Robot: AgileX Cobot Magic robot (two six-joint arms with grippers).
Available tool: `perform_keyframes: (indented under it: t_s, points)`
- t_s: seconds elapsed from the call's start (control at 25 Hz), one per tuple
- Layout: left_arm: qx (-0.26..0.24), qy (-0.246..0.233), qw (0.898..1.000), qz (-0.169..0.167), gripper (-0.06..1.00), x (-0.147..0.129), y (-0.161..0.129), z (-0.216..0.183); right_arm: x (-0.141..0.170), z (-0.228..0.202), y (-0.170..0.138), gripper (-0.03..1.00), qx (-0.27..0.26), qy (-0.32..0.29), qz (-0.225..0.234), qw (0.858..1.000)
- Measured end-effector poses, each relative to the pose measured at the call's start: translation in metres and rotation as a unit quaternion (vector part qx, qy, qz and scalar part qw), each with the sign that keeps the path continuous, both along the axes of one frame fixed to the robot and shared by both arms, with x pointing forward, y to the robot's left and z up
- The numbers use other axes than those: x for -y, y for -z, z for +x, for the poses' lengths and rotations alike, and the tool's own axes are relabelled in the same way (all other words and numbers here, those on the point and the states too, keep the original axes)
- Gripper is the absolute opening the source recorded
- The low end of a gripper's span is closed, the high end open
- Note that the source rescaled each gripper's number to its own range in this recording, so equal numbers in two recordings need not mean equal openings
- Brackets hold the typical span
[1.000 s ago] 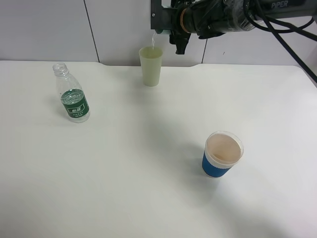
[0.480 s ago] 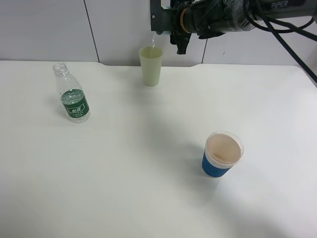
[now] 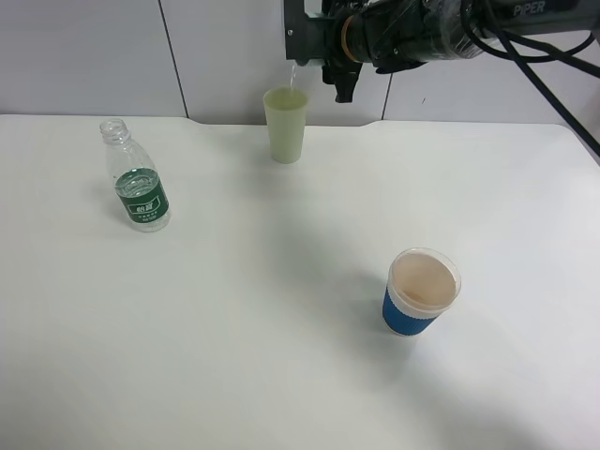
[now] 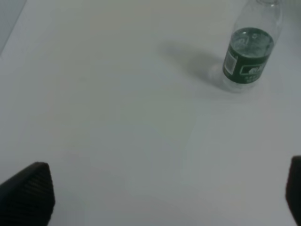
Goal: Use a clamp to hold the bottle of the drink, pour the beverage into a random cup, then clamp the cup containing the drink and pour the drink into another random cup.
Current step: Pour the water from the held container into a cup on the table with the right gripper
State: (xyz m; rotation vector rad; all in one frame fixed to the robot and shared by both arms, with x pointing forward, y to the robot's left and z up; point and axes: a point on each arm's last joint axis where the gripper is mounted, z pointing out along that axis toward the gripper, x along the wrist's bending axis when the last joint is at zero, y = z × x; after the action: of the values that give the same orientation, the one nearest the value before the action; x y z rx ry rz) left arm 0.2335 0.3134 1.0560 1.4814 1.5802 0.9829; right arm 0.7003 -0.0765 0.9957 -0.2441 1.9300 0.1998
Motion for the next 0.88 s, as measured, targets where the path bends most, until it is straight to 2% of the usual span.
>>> perform_keyframes:
  t_s: [0.68, 0.88]
  points:
    - [0.0, 0.0, 1.0, 0.0, 1.0, -0.0001, 0.0, 0.0, 0.0, 0.0001, -0.0004, 0.0, 0.015, -0.02, -0.05, 0.998]
    - [0.0, -0.001, 1.0, 0.002, 1.0, -0.0003, 0.0, 0.0, 0.0, 0.0001, -0.0004, 0.0, 0.024, -0.033, -0.083, 0.996]
